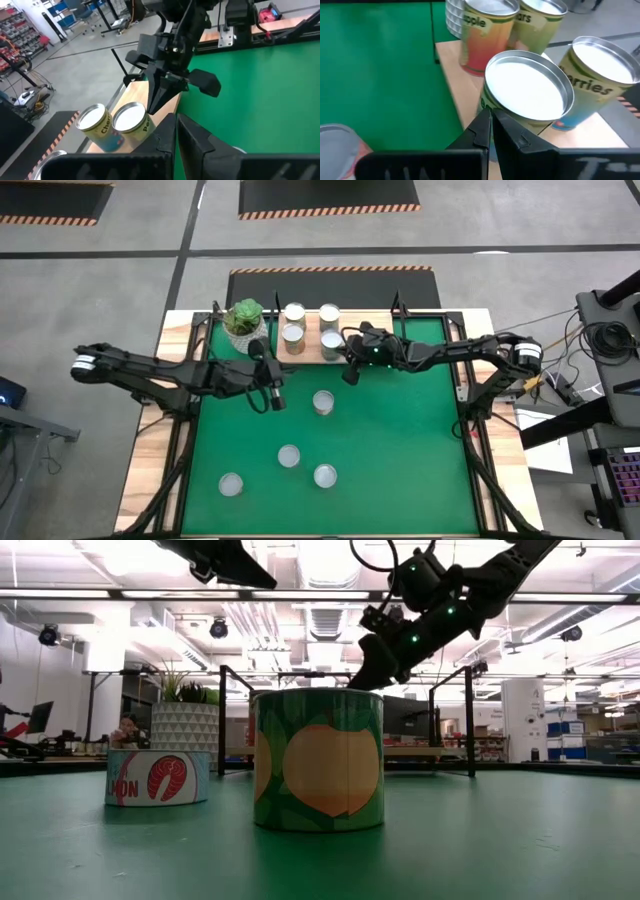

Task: Pick and place cans onto a shelf
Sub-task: Put the canned peas on the shelf

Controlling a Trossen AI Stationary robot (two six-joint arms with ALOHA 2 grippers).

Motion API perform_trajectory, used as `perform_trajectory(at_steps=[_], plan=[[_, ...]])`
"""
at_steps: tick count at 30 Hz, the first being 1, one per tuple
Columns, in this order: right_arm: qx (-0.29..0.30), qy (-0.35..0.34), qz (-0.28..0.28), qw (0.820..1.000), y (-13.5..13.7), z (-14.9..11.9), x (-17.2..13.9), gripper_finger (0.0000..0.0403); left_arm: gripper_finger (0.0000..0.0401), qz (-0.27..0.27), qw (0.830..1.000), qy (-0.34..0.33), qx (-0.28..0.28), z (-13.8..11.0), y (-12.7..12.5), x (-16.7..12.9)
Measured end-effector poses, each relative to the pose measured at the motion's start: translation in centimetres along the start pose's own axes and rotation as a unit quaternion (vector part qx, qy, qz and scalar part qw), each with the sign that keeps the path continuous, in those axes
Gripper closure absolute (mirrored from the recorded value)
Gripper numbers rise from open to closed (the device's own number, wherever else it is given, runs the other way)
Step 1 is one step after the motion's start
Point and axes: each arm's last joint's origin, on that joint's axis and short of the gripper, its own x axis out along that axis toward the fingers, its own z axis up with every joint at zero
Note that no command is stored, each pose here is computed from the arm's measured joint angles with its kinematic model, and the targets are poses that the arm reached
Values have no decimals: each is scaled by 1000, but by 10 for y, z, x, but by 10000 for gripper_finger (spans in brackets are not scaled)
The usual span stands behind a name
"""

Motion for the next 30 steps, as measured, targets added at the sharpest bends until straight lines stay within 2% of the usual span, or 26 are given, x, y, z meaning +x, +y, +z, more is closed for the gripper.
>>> perform_trajectory(at_steps=[6, 13, 20, 30], plan=[[0, 12, 3, 1000, 1, -2, 0, 394, 401, 0, 1000, 2, 1, -1, -1, 1], [-22, 68, -10, 997, -4, -14, 0, 394, 401, -1, 1000, 9, 7, -3, -3, 5], [-27, 40, -20, 999, -8, -14, 10, 394, 401, 0, 1000, 3, 7, -2, -3, 5], [-32, 40, -22, 998, -9, -17, 15, 394, 401, 0, 1000, 3, 7, -1, -3, 5]])
